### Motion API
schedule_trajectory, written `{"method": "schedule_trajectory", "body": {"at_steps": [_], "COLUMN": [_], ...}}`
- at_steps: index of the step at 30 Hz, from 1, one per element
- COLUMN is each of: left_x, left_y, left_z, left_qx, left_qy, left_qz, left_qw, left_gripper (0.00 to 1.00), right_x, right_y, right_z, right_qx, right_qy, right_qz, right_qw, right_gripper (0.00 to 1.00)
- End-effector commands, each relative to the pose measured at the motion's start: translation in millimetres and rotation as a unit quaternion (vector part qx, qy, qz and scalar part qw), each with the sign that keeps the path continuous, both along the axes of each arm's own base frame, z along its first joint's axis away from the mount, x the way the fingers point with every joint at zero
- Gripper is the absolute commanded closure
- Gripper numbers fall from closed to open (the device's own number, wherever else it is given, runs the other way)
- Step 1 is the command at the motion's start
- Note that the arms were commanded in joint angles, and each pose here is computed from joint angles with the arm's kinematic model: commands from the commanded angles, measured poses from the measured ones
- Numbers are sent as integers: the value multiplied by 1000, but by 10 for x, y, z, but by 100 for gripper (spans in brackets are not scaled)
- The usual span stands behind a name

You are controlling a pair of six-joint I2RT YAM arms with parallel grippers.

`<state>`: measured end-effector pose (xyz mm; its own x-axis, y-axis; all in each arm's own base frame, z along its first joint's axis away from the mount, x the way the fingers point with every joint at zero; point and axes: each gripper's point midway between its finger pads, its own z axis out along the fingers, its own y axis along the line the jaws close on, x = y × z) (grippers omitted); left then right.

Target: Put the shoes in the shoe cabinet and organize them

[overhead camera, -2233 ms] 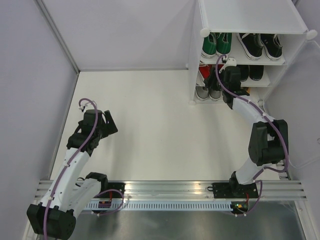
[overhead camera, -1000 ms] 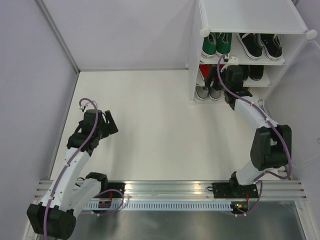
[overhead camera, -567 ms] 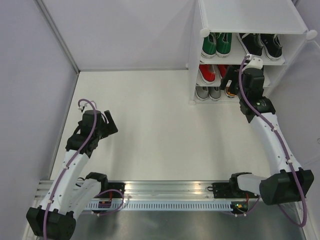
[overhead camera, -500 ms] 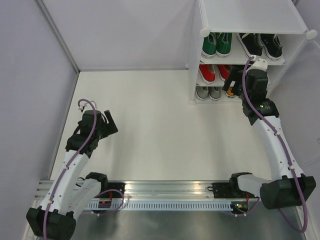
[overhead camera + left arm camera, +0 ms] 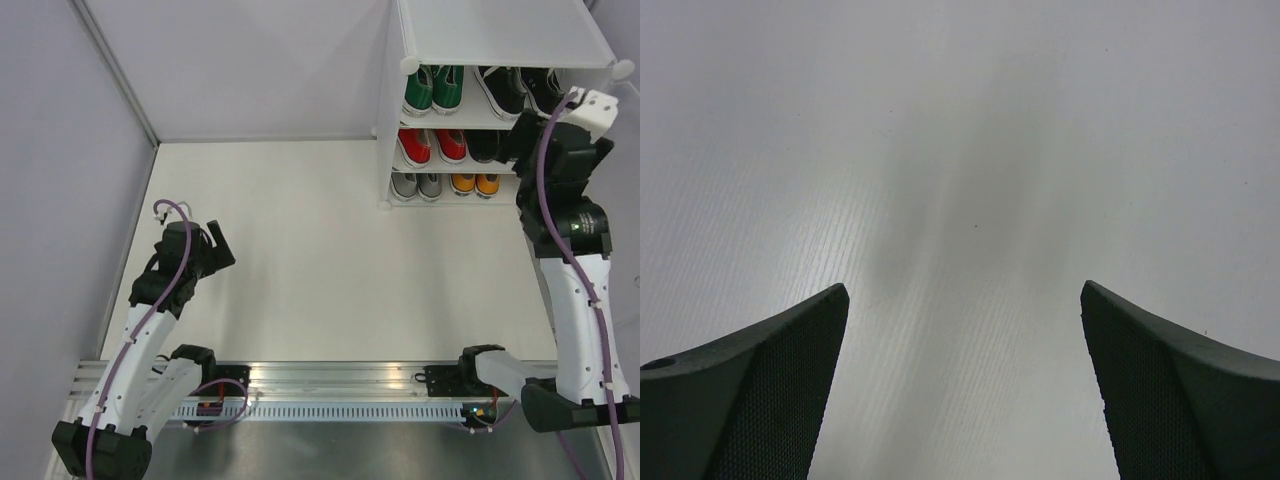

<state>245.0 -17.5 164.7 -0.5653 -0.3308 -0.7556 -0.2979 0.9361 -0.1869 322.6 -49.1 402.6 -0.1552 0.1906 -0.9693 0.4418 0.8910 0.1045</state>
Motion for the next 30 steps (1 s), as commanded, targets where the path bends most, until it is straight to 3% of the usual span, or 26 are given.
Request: {"method": "schedule_trajectory", "body": {"at_steps": [1,5,7,12,17,25,30], "left_x": [57,54,50,43,49,72,75], "left_y": [10,39,34,47,56,38,44], "left_z": [101,118,121,98,78,2,-8], "left_qx": [12,16,14,17,20,24,26], "left_qy": [-21,-26,-28,-26,-23,-7,-5], "left_qz": [-13,-6,-6,-3,0,-5,-4], "left_qw": [1000,1000,999,1000,1000,1000,1000], "left_gripper": [0,0,0,0,0,0,0], "right_x": [-446,-613,-555,-332,-378,-200,-47], "right_y": [-539,-836,-906,-1490,-1963,-2198,-1921], "right_z": [614,932,1031,912,824,686,439], "right_qx": [-64,-133,-148,-111,-80,-39,8], "right_qy": [-17,10,18,35,38,42,62], "right_qz": [-155,-254,-265,-280,-316,-281,-185], "right_qw": [986,958,953,953,944,958,981], "right_gripper": [2,2,2,2,2,2,2]}}
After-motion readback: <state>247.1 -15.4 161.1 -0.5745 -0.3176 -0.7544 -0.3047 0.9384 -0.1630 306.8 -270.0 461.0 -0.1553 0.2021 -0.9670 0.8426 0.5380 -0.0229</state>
